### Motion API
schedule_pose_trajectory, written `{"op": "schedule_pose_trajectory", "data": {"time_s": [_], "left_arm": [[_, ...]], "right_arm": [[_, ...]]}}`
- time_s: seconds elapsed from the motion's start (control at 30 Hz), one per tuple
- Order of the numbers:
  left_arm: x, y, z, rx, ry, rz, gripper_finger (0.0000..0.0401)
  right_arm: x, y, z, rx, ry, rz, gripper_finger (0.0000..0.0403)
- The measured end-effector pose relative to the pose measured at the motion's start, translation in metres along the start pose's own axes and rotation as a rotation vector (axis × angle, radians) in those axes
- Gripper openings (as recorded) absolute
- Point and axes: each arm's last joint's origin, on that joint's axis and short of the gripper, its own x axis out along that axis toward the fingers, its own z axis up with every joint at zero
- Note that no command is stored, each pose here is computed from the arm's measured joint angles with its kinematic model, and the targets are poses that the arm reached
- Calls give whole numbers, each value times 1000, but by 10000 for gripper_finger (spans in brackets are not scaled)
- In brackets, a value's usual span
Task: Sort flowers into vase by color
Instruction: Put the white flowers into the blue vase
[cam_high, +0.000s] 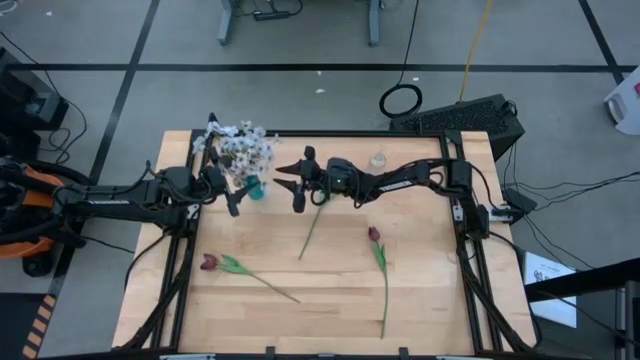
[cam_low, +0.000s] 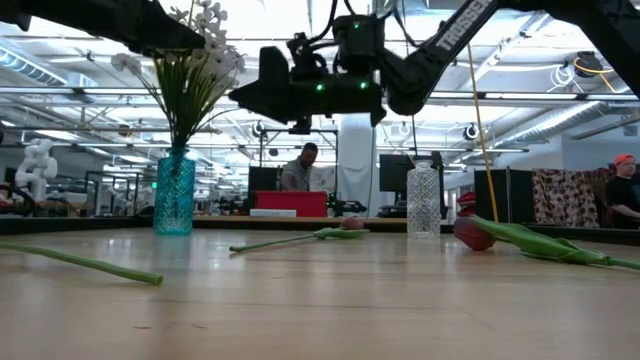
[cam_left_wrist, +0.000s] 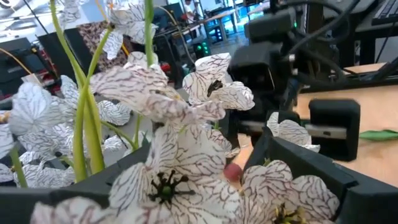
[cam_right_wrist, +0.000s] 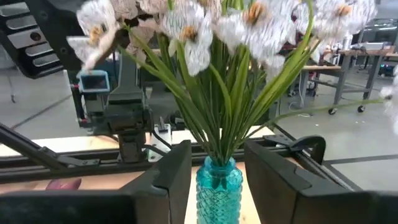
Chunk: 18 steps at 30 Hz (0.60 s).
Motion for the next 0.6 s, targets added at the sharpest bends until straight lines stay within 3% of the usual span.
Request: {"op": "schedule_pose_trajectory", "data": {"time_s": [0.3, 0.6], "left_arm": [[0, 0, 0, 0, 6, 15, 289], [0, 0, -1, 1, 10, 18, 289]], "right_arm": [[41, -3, -34, 83, 71, -4, 153], [71, 2, -56, 79, 125, -2, 269]]}}
